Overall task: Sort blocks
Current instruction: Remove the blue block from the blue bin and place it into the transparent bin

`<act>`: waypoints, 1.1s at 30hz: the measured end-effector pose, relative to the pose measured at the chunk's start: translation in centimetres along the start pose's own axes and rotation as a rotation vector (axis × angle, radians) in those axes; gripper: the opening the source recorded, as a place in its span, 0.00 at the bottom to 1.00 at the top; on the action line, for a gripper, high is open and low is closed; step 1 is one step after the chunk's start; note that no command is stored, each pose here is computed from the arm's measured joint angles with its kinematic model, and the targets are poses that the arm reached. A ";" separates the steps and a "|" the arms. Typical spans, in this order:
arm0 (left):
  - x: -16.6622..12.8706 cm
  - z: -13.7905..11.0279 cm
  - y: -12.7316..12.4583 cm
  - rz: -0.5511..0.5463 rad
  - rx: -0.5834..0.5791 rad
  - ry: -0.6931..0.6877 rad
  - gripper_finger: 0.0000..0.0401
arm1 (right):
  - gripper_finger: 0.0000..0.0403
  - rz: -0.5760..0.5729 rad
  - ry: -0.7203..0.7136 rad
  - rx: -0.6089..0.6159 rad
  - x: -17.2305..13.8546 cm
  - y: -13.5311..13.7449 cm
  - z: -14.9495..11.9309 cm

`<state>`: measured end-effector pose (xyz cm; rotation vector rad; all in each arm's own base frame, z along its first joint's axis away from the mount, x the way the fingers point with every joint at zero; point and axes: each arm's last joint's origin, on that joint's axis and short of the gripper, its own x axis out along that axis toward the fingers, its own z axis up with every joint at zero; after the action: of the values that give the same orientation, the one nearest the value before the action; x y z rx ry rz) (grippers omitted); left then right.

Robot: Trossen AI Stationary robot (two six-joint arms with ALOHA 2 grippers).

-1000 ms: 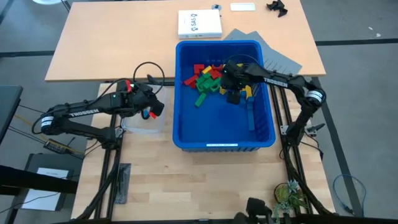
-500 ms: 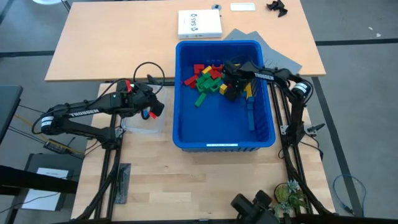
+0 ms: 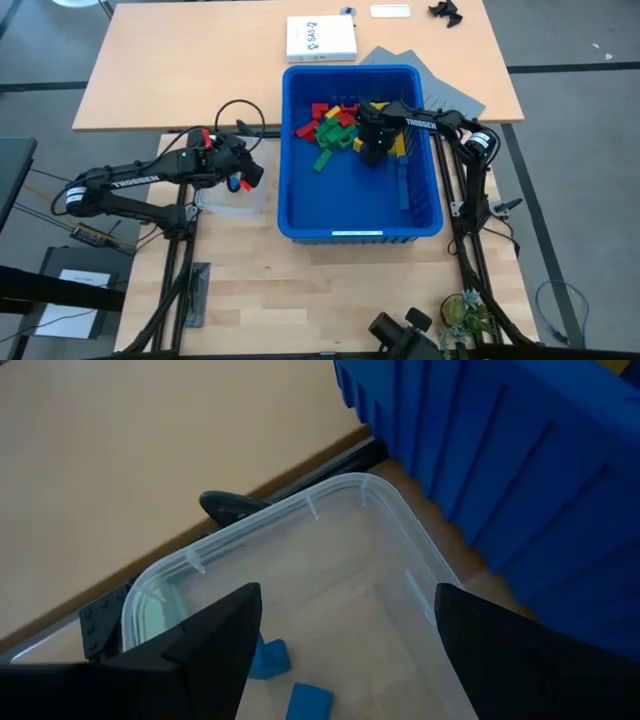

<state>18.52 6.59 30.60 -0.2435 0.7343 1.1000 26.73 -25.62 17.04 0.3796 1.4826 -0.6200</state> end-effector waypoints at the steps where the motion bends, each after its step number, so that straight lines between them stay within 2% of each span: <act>1: 0.0 0.0 0.0 0.000 -0.001 0.000 0.77 | 0.12 -0.005 -0.006 -0.013 -0.2 0.0 0.0; 6: 0.0 0.0 0.0 -0.001 0.003 -0.001 0.77 | 0.01 -0.026 -0.076 -0.080 -2.3 0.0 -0.3; 15: -0.1 1.3 -0.8 -0.080 0.030 -0.109 0.77 | 0.01 0.064 -0.361 -0.083 -10.3 0.0 -2.2; 18: -0.3 2.2 -1.3 -0.154 0.042 -0.180 0.77 | 0.01 0.127 -0.448 -0.082 -12.5 0.1 -3.1; 24: -1.1 4.5 -2.7 -0.393 0.084 -0.370 0.77 | 0.00 0.297 -0.686 -0.095 -16.8 0.8 -4.2; 29: -0.9 6.3 -4.3 -0.447 0.170 -0.562 0.77 | 0.00 0.491 -0.864 -0.117 -19.5 2.0 -4.3; 33: 0.2 7.2 -6.3 -0.485 0.252 -0.679 0.77 | 0.00 0.578 -0.972 -0.135 -20.9 3.3 -3.8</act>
<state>27.08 7.64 34.79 0.1641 0.1758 0.5557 26.13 -17.54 36.96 0.3091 0.4359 -0.1674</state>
